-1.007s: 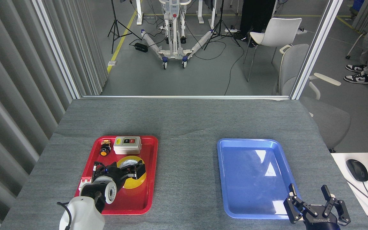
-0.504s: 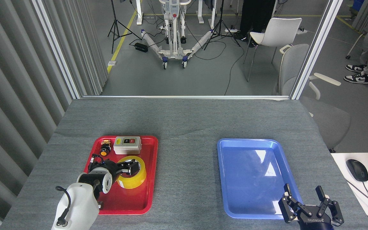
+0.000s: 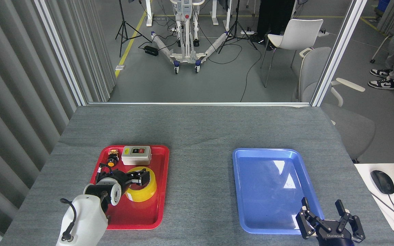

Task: Place and move tape with both arms
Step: 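Close the left gripper on the rim of the yellow tape roll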

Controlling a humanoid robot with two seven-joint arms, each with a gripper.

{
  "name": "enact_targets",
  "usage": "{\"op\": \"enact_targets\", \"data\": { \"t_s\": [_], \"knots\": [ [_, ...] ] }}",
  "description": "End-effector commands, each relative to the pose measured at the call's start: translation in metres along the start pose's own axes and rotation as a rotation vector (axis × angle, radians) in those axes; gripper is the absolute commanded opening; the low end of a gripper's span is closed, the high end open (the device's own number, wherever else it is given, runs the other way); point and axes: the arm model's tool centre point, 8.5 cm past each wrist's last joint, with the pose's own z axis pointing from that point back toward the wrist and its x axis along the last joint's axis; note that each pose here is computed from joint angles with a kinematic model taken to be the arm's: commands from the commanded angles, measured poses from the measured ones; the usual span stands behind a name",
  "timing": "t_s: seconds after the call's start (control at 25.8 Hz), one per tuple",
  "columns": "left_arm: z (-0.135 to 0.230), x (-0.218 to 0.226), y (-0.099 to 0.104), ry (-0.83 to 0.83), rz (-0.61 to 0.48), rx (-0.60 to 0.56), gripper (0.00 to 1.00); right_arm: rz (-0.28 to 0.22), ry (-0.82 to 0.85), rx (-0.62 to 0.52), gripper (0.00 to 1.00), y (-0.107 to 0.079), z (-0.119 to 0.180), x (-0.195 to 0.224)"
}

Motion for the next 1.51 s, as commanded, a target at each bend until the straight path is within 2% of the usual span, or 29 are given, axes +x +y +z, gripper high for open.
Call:
{"op": "enact_targets", "data": {
  "t_s": [0.0, 0.27, 0.74, 0.93, 1.12, 1.32, 1.47],
  "knots": [
    [0.0, -0.002, -0.014, 0.001, -0.002, -0.022, 1.0, -0.003, -0.001, 0.0, 1.0, 0.0, 0.0, 0.001],
    [-0.001, 0.007, -0.017, -0.075, -0.064, -0.033, 1.0, -0.003, 0.0, 0.0, 1.0, 0.001, 0.0, 0.001],
    [0.0, 0.011, -0.016, -0.087, -0.062, -0.029, 1.0, -0.001, 0.0, 0.0, 1.0, 0.0, 0.0, 0.001],
    [0.002, 0.018, -0.014, -0.145, -0.102, -0.008, 1.0, -0.001, 0.0, 0.0, 1.0, 0.0, 0.0, 0.001],
    [-0.001, 0.015, -0.018, -0.136, -0.099, -0.037, 1.0, 0.002, -0.002, 0.001, 1.0, 0.0, 0.0, 0.001],
    [-0.01, 0.001, -0.011, -0.075, -0.095, -0.074, 1.0, -0.002, -0.004, 0.001, 1.0, 0.0, 0.0, 0.002],
    [-0.017, -0.011, -0.007, 0.087, -0.007, -0.107, 1.0, -0.002, -0.004, 0.003, 1.0, 0.001, 0.001, 0.002]
  ]
}}
